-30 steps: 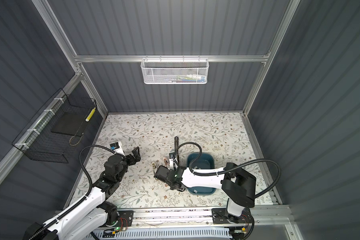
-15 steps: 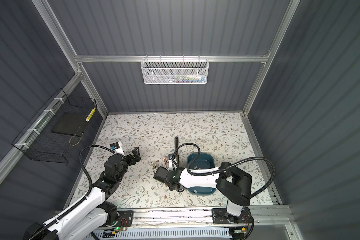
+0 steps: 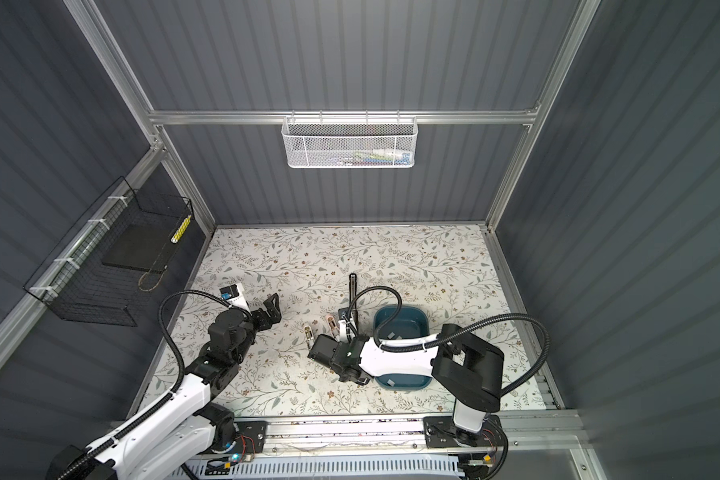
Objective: Load the staples into the stapler
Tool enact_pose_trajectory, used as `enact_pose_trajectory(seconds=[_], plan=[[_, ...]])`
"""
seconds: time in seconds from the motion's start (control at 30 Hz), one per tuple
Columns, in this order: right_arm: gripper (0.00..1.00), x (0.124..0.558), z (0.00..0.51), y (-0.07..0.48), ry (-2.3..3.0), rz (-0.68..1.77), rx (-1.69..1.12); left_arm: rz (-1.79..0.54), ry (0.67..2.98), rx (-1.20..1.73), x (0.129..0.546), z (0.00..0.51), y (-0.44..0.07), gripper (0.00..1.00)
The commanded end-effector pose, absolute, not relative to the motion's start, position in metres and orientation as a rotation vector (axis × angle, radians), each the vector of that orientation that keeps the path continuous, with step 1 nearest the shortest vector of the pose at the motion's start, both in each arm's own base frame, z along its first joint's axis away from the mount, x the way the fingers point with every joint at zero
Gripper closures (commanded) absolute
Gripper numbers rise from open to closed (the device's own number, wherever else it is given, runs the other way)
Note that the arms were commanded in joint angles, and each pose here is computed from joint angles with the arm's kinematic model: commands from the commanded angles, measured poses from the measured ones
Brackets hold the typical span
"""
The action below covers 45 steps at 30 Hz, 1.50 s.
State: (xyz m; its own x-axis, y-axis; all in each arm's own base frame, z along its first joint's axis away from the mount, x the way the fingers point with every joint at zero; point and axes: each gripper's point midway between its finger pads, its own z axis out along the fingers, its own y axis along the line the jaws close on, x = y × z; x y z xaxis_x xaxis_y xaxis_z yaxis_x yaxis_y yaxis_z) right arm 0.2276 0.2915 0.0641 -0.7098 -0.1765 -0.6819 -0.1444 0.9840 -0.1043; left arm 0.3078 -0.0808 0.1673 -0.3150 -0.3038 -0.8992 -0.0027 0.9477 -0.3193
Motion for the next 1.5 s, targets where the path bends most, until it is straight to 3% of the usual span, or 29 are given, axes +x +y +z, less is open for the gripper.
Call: enact_pose_trajectory(seconds=[0.0, 1.47], plan=[[0.92, 0.233, 0.081, 0.293, 2.326, -0.029, -0.164, -0.301, 1.842, -0.241, 0.313, 0.182, -0.079, 0.00], [0.95, 0.241, 0.060, 0.286, 2.360, 0.039, -0.053, -0.305, 1.834, -0.241, 0.313, 0.184, -0.079, 0.00]])
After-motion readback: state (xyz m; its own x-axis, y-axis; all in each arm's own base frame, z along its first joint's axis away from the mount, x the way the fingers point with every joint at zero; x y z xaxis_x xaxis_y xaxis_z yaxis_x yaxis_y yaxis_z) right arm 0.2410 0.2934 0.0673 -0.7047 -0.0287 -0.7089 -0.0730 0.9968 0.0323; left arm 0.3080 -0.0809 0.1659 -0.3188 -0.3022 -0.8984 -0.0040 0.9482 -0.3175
